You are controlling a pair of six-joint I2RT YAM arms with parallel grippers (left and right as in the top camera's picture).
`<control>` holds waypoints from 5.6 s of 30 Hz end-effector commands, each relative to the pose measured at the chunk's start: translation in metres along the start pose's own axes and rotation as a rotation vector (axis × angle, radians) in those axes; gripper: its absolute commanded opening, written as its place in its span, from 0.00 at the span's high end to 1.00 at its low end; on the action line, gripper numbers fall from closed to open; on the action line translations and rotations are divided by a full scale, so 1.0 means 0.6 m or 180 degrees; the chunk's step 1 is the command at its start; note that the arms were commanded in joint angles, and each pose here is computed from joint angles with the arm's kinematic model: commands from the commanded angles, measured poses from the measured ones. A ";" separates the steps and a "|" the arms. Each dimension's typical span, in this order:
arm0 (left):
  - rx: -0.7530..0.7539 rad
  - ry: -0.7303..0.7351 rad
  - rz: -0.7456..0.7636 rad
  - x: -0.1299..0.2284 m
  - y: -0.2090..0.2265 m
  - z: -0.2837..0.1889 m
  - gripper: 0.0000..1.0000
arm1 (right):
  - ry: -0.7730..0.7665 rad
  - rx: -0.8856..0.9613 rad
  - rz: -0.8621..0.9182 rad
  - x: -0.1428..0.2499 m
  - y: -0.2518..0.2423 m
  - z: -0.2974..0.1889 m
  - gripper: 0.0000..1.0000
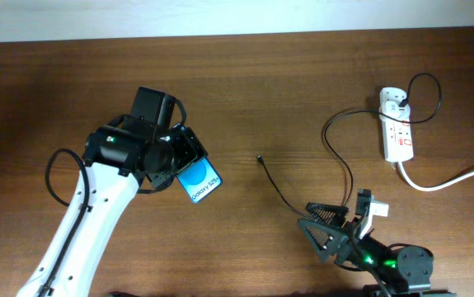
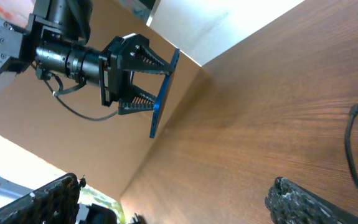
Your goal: Plug charger to phone and switch on socket
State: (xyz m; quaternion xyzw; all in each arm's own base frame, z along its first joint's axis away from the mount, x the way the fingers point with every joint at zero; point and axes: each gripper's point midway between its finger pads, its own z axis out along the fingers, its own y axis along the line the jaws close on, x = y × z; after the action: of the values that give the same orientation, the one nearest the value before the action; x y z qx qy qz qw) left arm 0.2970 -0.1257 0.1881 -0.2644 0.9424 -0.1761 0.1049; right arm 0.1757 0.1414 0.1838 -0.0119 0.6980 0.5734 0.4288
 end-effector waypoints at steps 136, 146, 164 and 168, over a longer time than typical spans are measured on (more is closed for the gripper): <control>0.0879 -0.1265 -0.1292 0.088 0.134 -0.274 0.01 | 0.1370 -0.0161 0.3621 0.032 0.089 0.326 0.96; 0.1075 -0.0952 -0.1402 0.080 0.097 -0.192 0.00 | 0.1346 -0.0127 0.3642 0.032 0.085 0.327 0.96; 0.1417 -0.0225 -0.1731 0.046 -0.008 -0.042 0.55 | 0.1199 -0.0119 0.3654 0.026 0.081 0.332 0.96; 0.1489 -0.0262 -0.1714 0.040 -0.015 -0.046 0.59 | 0.1212 0.0039 0.3730 0.037 0.066 0.332 0.96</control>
State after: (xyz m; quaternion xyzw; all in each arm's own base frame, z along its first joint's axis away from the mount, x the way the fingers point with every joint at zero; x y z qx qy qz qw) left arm 0.2721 -0.1367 0.2123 -0.4847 0.7685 -0.3908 0.1476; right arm 0.2572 0.3252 0.1991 0.2812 0.6582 0.6918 -0.0957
